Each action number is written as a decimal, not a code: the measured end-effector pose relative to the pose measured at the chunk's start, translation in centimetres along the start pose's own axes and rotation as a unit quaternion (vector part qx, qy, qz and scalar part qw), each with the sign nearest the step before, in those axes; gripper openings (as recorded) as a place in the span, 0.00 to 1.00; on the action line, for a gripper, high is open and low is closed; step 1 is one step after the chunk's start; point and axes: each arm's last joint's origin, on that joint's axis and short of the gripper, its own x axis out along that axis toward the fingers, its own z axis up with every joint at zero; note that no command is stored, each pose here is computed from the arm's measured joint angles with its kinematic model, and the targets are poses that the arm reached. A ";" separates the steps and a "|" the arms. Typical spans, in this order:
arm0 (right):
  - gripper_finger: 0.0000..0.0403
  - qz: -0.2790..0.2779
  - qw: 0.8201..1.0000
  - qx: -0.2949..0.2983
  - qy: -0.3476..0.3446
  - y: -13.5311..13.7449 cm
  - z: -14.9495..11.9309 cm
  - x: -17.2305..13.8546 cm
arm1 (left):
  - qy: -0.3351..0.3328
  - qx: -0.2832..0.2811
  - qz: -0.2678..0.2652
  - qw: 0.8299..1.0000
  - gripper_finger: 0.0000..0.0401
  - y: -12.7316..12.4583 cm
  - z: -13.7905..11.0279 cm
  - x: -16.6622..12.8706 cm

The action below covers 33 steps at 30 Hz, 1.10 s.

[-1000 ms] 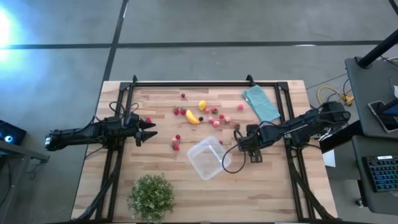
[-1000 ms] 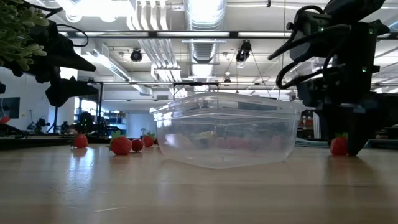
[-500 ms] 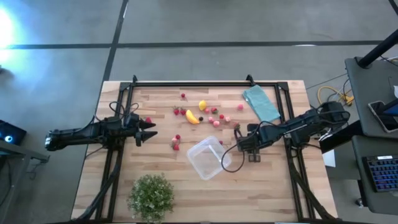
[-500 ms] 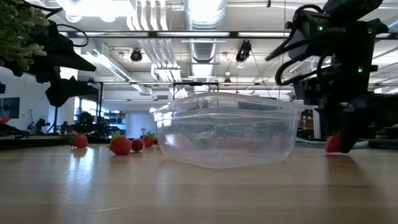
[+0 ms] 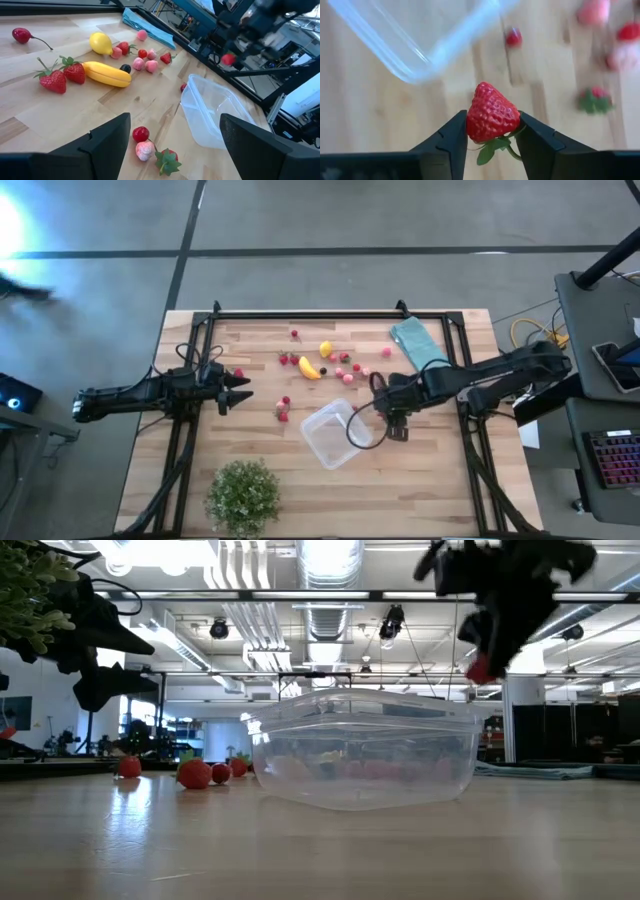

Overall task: Pick and placing Produce into tupperware
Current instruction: Put the strawberry into the transparent bin

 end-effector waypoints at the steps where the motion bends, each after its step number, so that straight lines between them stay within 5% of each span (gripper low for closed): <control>1: 0.34 0.006 1.000 0.004 -0.007 0.2 0.6 -0.4 | 0.000 0.000 0.000 1.000 0.73 0.0 0.0 0.0; 7: 0.37 0.029 0.999 0.010 -0.034 1.5 4.8 -1.1 | 0.000 0.000 0.000 1.000 0.73 0.0 0.0 0.0; 15: 0.38 0.071 0.997 0.011 0.001 3.2 8.8 1.8 | 0.000 0.000 0.000 1.000 0.73 0.0 0.0 0.0; 27: 0.64 0.062 0.996 0.052 0.029 3.4 9.3 3.0 | -0.001 0.000 0.000 1.000 0.73 0.0 0.0 0.0; 33: 0.70 0.024 0.995 0.091 -0.021 3.0 9.3 0.3 | -0.077 -0.011 -0.049 0.996 0.73 -0.9 1.4 -0.1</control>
